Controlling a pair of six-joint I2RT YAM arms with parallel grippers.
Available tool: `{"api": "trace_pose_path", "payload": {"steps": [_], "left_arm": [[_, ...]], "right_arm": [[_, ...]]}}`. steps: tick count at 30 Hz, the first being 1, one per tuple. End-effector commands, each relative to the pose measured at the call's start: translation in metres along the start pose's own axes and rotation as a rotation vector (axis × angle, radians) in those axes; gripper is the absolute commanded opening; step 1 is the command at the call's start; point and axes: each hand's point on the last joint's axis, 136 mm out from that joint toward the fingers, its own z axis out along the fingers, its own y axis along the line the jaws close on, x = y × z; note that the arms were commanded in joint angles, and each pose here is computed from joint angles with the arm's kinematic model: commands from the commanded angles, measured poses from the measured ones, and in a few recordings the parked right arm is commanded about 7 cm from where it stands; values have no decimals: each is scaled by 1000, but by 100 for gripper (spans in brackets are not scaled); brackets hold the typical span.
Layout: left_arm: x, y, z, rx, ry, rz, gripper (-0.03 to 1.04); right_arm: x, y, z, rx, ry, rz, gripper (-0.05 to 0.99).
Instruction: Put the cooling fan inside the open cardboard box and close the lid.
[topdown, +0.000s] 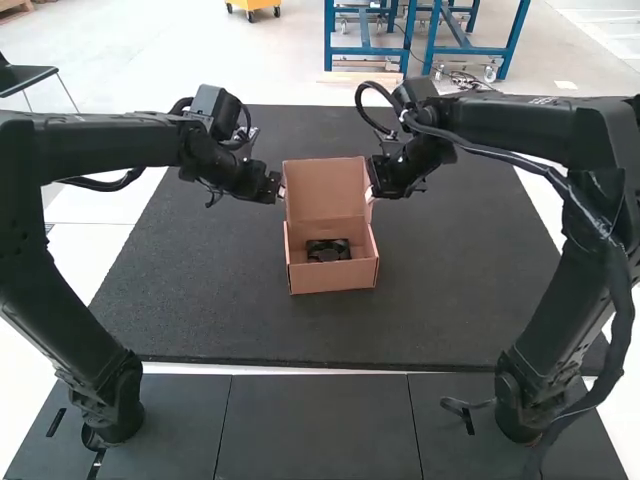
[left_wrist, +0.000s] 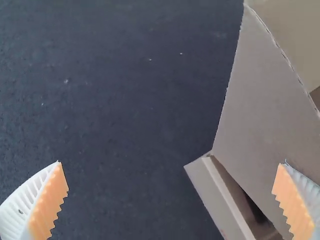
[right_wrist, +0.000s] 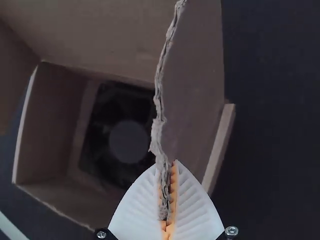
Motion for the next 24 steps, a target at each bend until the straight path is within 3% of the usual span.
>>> {"api": "trace_pose_path", "payload": {"steps": [1,24], "left_arm": [[-1,-7,-6,23,-12,-3,97],[30,-14,-1,43,64,11,97]], "right_arm": [[12,17,-3,-48,19,-37,-1],[42,21,7,-51,104,-73,-1]]}}
